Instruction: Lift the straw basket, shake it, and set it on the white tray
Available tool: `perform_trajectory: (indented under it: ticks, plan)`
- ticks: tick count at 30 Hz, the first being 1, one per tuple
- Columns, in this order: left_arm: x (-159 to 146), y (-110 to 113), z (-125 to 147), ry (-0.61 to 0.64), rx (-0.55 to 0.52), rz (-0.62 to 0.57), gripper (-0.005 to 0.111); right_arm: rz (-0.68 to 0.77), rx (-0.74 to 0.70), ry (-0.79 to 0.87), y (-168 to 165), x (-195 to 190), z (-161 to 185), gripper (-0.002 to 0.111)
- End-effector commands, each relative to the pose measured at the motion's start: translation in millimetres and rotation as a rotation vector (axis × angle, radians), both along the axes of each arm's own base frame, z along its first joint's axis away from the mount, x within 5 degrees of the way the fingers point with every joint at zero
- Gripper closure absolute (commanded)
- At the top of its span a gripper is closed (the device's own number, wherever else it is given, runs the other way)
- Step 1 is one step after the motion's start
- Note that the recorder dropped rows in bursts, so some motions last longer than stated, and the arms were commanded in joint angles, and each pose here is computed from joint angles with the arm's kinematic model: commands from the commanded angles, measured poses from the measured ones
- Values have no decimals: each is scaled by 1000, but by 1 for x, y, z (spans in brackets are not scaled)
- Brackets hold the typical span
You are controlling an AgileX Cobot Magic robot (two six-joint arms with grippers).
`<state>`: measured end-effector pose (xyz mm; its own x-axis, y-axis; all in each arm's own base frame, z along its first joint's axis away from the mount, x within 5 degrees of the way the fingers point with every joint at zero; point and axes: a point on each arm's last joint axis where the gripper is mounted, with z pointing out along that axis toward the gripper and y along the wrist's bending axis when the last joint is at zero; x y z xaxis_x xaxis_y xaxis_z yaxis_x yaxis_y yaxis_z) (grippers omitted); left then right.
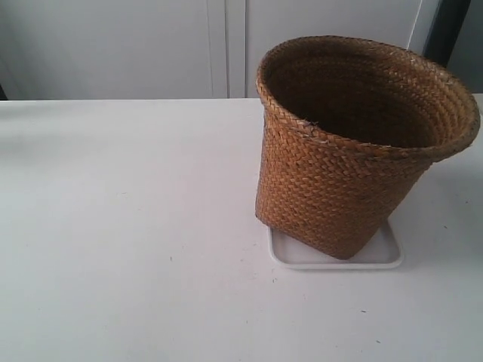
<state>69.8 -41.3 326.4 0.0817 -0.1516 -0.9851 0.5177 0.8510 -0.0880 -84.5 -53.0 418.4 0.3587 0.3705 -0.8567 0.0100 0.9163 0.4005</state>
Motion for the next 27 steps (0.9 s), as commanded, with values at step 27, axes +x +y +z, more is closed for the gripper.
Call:
perform_trajectory:
  ticks: [27]
  plan:
    - [-8, 5, -147, 370, 216, 1, 27, -24, 31, 92, -2, 1, -8, 84]
